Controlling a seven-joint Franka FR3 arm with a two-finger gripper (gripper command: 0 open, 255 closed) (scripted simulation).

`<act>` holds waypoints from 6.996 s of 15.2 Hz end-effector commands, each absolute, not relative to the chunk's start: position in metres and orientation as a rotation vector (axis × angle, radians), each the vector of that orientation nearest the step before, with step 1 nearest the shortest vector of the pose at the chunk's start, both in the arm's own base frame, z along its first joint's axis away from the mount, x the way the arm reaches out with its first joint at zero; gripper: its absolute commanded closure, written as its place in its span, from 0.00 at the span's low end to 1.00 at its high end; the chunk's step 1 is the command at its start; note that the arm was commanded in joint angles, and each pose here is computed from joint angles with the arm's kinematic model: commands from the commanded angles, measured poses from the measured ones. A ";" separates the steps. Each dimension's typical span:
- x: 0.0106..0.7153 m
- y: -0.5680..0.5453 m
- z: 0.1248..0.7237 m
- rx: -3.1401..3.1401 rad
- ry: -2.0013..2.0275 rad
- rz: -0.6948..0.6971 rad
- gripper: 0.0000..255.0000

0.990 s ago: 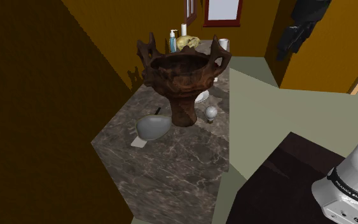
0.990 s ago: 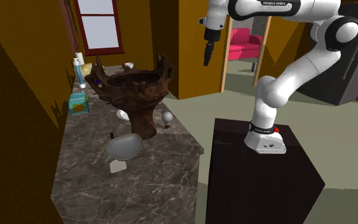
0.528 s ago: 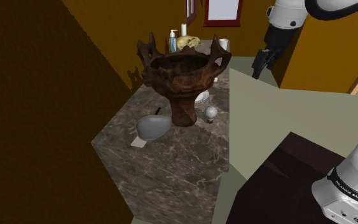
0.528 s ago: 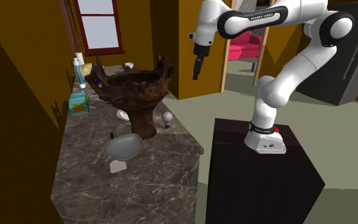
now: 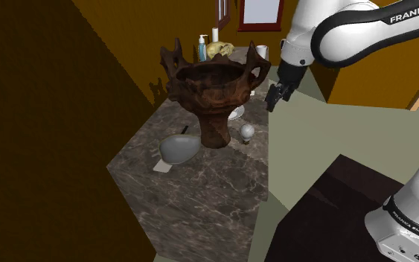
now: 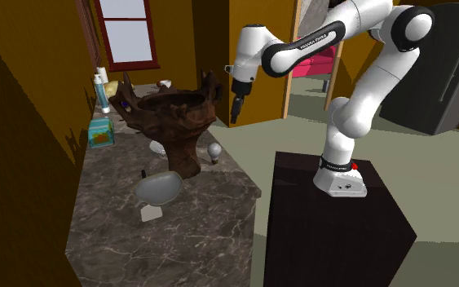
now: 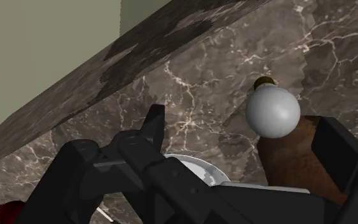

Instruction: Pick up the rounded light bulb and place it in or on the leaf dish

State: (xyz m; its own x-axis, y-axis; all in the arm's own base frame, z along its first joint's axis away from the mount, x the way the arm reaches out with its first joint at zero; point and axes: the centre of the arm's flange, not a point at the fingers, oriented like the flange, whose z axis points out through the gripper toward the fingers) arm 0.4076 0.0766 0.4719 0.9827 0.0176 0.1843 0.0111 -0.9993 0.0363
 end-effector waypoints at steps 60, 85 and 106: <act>0.494 0.164 0.472 3.113 0.089 0.352 1.00; 0.606 0.377 0.461 3.113 0.089 0.352 1.00; 0.606 0.377 0.399 3.113 0.089 0.352 0.00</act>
State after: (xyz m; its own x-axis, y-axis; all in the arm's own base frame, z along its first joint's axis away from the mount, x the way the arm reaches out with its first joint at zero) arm 0.6062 0.3771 0.3991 0.9731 0.0575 0.2231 0.0559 -0.9983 0.0138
